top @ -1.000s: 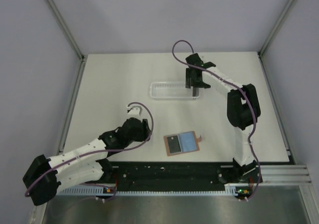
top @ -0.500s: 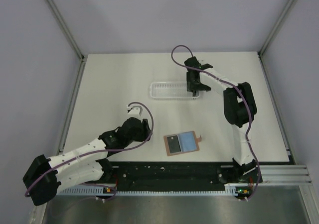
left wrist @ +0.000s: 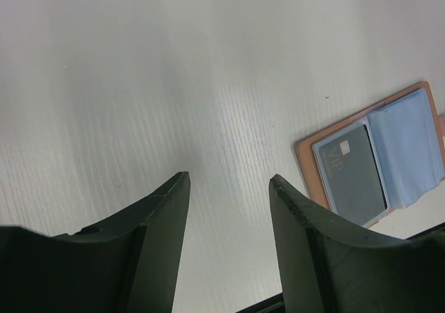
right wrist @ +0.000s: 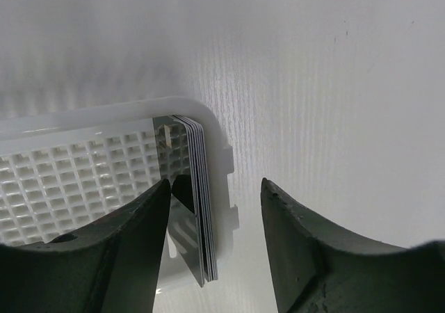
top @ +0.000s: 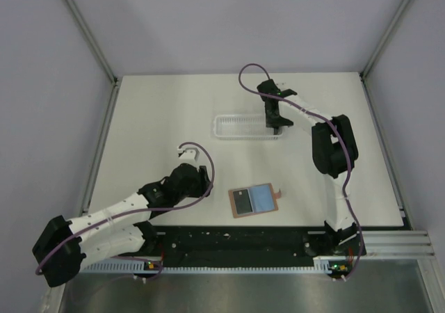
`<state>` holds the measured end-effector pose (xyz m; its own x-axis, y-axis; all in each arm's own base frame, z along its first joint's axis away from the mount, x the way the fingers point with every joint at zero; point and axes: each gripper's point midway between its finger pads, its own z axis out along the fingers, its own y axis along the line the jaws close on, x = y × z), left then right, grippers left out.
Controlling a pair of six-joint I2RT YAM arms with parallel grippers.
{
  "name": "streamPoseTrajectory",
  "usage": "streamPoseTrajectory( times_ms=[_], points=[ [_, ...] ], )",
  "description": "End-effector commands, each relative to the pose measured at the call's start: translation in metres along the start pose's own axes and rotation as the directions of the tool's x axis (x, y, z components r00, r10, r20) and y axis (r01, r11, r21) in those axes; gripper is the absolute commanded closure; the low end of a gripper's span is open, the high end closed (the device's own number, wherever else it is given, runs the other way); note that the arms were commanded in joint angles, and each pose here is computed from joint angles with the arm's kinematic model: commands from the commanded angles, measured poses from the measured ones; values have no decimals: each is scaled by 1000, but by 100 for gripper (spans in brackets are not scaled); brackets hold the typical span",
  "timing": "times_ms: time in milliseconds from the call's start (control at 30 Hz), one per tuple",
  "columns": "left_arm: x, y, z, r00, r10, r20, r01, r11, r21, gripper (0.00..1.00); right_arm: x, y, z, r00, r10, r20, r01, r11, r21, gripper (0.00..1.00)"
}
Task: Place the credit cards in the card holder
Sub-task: Pick up the credit card from the storage box.
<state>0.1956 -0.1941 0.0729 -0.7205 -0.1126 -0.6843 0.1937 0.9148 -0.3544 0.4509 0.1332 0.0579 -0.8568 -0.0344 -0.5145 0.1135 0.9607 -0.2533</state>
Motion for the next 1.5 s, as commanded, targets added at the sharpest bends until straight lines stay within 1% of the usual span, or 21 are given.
streamPoseTrajectory(
  times_ms=[0, 533, 800, 1067, 1367, 1467],
  points=[
    [-9, -8, 2, 1000, -10, 29, 9, 999, 31, 45, -21, -12, -13, 998, 26, 55, -27, 999, 24, 47],
    [-8, -7, 1, 999, -18, 29, 17, 999, 37, 46, -29, -21, -29, 996, 26, 87, -28, 999, 25, 60],
    [-8, -8, 0, 999, -20, 28, 19, 999, 40, 46, -30, -24, -33, 995, 23, 95, -26, 999, 26, 64],
    [-7, -9, 1, 999, -24, 22, 23, 999, 42, 46, -30, -26, -35, 995, 18, 98, -20, 999, 25, 77],
    [-6, -8, 0, 999, -25, 23, 24, 999, 44, 47, -32, -24, -40, 995, 21, 102, -21, 1000, 2, 83],
    [-7, -9, -1, 999, -29, 24, 28, 999, 45, 47, -36, -20, -47, 994, 28, 110, -25, 999, -30, 90]
  ],
)
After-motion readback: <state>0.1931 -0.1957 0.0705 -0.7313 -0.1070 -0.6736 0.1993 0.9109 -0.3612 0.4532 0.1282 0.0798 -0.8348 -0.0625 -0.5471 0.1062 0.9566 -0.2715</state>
